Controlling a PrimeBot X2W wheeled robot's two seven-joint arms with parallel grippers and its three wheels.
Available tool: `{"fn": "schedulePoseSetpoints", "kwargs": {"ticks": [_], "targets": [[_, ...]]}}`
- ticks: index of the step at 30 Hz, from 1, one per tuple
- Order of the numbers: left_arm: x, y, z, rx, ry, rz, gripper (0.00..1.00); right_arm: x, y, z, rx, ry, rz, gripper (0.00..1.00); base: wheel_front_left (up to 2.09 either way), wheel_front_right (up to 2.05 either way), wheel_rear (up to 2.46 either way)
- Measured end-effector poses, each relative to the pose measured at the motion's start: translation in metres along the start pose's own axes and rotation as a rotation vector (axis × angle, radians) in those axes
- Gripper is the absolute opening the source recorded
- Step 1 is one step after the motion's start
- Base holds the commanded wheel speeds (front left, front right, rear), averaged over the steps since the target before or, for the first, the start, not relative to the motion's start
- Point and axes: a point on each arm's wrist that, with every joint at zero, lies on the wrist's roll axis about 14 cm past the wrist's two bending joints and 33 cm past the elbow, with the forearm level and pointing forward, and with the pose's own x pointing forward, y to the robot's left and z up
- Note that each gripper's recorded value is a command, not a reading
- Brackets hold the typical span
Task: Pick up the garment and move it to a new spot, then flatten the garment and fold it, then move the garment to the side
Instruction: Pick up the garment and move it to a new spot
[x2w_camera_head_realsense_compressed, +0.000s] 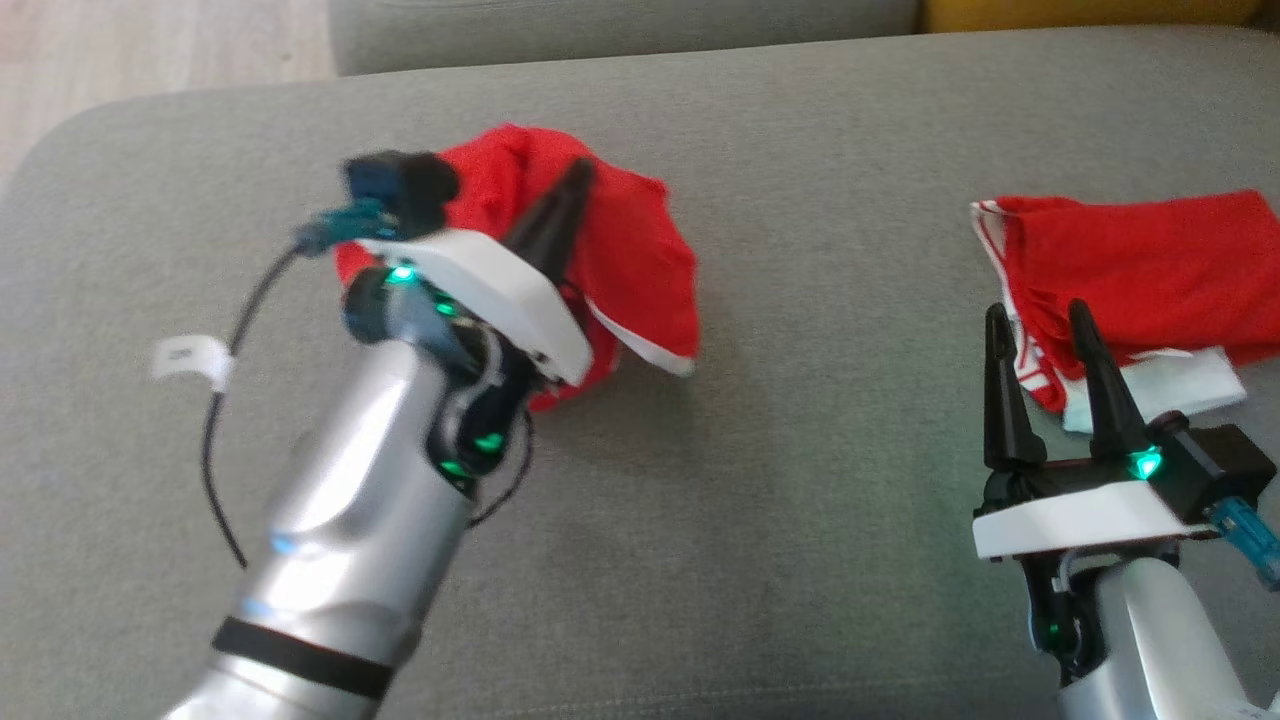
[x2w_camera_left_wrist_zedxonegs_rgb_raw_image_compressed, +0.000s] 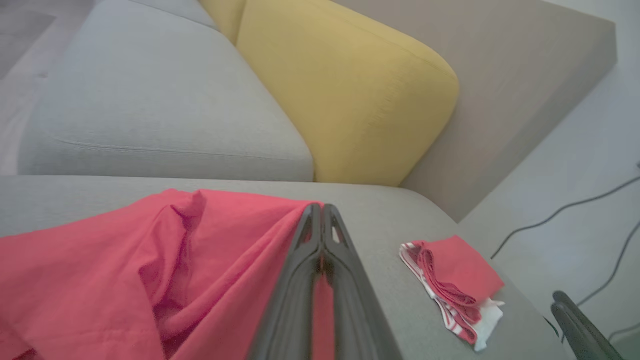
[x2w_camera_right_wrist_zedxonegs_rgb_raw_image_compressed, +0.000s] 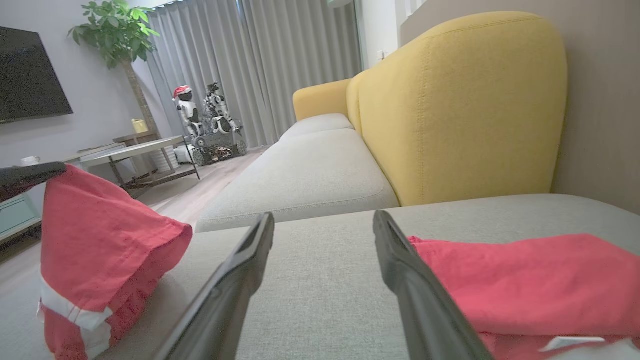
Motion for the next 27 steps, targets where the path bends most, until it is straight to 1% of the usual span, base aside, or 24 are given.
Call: {"fn": "schedulePoseSetpoints", "kwargs": {"ticks": [3, 4, 5, 9, 10, 11, 12, 15, 19, 24, 27], "targets": [[0.005, -0.027, -0.014, 0.017, 0.036, -0.070, 0.00, -0.004, -0.007, 0.002, -0.005, -0.004, -0.022, 1.00, 0.00, 0.00, 0.00], [0.006, -0.038, -0.018, 0.006, 0.045, -0.099, 0.00, -0.006, -0.010, 0.002, -0.005, -0.004, -0.031, 1.00, 0.00, 0.00, 0.00], [0.006, -0.038, -0.018, 0.006, 0.045, -0.099, 0.00, -0.006, -0.010, 0.002, -0.005, -0.004, -0.031, 1.00, 0.00, 0.00, 0.00], [0.006, -0.080, -0.041, -0.003, 0.087, -0.203, 0.00, -0.011, -0.020, 0.001, -0.004, 0.001, -0.061, 1.00, 0.00, 0.00, 0.00], [0.005, -0.087, -0.050, 0.000, 0.110, -0.221, 0.02, -0.012, -0.021, 0.000, -0.003, 0.005, -0.066, 1.00, 0.00, 0.00, 0.00], [0.004, -0.091, -0.058, 0.008, 0.124, -0.228, 0.75, -0.013, -0.022, -0.002, -0.004, 0.011, -0.068, 1.00, 0.00, 0.00, 0.00], [0.003, -0.092, -0.064, 0.017, 0.132, -0.228, 1.00, -0.013, -0.023, -0.004, -0.004, 0.016, -0.070, 1.00, 0.00, 0.00, 0.00], [0.004, -0.086, -0.076, 0.025, 0.142, -0.201, 1.00, -0.014, -0.022, -0.008, -0.003, 0.028, -0.070, 1.00, 0.00, 0.00, 0.00], [0.009, -0.068, -0.069, 0.021, 0.096, -0.142, 1.00, -0.012, -0.019, -0.010, 0.001, 0.030, -0.058, 1.00, 0.00, 0.00, 0.00], [0.005, -0.029, -0.045, 0.013, 0.002, -0.038, 1.00, -0.006, -0.012, -0.010, 0.001, 0.028, -0.036, 1.00, 0.00, 0.00, 0.00], [-0.007, 0.003, -0.027, 0.019, -0.060, 0.039, 1.00, -0.003, -0.005, -0.008, -0.005, 0.020, -0.014, 1.00, 0.00, 0.00, 0.00]]}}
